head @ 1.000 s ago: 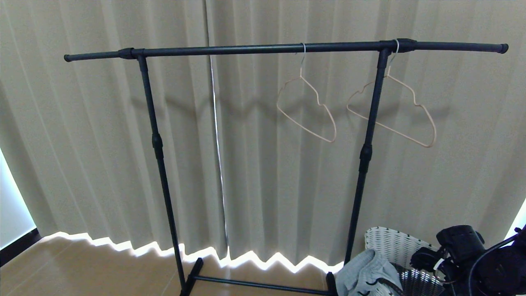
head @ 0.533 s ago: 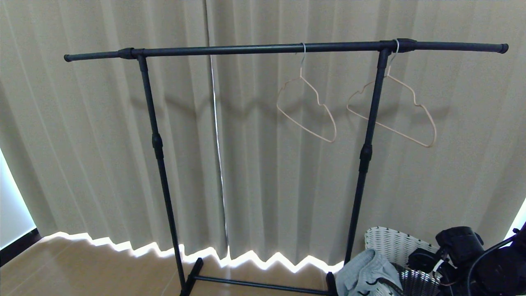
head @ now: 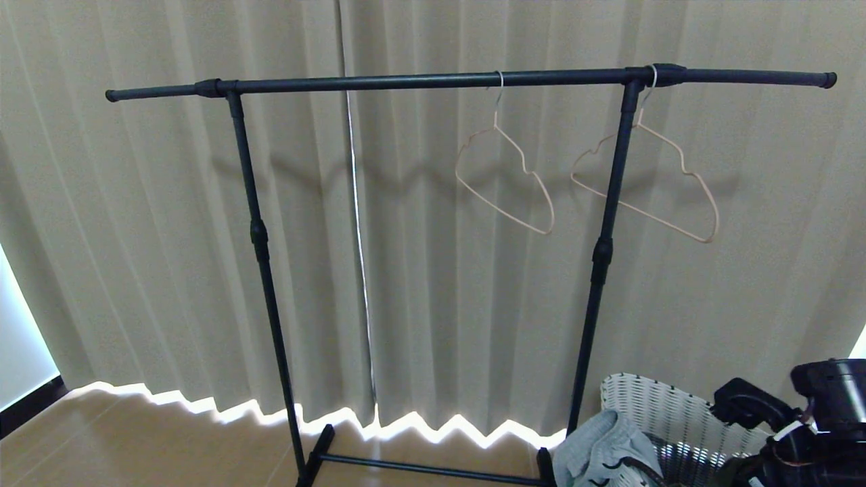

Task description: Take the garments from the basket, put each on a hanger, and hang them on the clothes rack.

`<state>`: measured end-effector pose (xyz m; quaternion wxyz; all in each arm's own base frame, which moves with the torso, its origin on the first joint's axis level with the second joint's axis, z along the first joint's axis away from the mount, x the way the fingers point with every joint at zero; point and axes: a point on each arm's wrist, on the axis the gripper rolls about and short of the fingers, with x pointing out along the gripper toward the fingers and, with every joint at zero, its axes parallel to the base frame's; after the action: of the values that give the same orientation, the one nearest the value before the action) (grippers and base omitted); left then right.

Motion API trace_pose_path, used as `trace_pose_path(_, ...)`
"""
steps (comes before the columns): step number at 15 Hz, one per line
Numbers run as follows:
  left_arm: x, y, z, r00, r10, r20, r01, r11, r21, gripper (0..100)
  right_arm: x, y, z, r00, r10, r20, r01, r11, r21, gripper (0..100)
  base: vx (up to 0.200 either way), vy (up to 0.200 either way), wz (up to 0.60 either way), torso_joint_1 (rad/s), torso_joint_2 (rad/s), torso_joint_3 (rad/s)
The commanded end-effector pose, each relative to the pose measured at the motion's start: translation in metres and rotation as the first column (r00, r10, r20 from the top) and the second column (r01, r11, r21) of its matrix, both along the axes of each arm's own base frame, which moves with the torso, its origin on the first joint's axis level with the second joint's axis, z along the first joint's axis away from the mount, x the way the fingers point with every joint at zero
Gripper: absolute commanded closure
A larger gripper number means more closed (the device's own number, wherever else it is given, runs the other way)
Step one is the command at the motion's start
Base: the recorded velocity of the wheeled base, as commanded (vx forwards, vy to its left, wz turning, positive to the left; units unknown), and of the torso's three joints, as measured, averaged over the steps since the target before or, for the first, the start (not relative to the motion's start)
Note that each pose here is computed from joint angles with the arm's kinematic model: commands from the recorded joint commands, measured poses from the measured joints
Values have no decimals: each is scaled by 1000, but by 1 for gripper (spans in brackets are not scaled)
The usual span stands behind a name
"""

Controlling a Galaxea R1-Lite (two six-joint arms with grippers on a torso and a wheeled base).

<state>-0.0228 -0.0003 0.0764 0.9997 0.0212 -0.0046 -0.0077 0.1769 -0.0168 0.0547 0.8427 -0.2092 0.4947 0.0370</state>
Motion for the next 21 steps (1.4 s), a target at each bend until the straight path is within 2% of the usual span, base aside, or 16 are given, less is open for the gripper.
trace_pose_path(1,0,0,0,1000,-1,0,1,1000,1,0,-39,1,54,937,-28,348,26,1000,9,100,0,0,0,0,0,0)
trace_pose_path(2,0,0,0,1000,-1,0,1,1000,2,0,-42,1,61,918,-43,395,38,999,20,100,0,0,0,0,0,0)
trace_pose_path(5,0,0,0,1000,-1,0,1,1000,8,0,-48,2,93,813,-122,569,79,992,100,100,0,0,0,0,0,0)
trace_pose_path(6,0,0,0,1000,-1,0,1,1000,10,0,-51,2,97,793,-140,593,87,989,118,100,0,0,0,0,0,0)
trace_pose_path(12,0,0,0,1000,2,0,-2,1000,11,0,-52,2,104,772,-139,621,88,990,112,100,-200,0,0,2,2,4)
trace_pose_path(18,0,0,0,1000,2,0,-2,1000,-4,0,-51,2,104,778,-136,614,86,990,112,100,-200,0,0,2,2,1)
trace_pose_path(21,0,0,0,1000,0,0,0,1000,1,0,-48,2,103,784,-136,606,84,990,113,100,0,0,0,0,0,0)
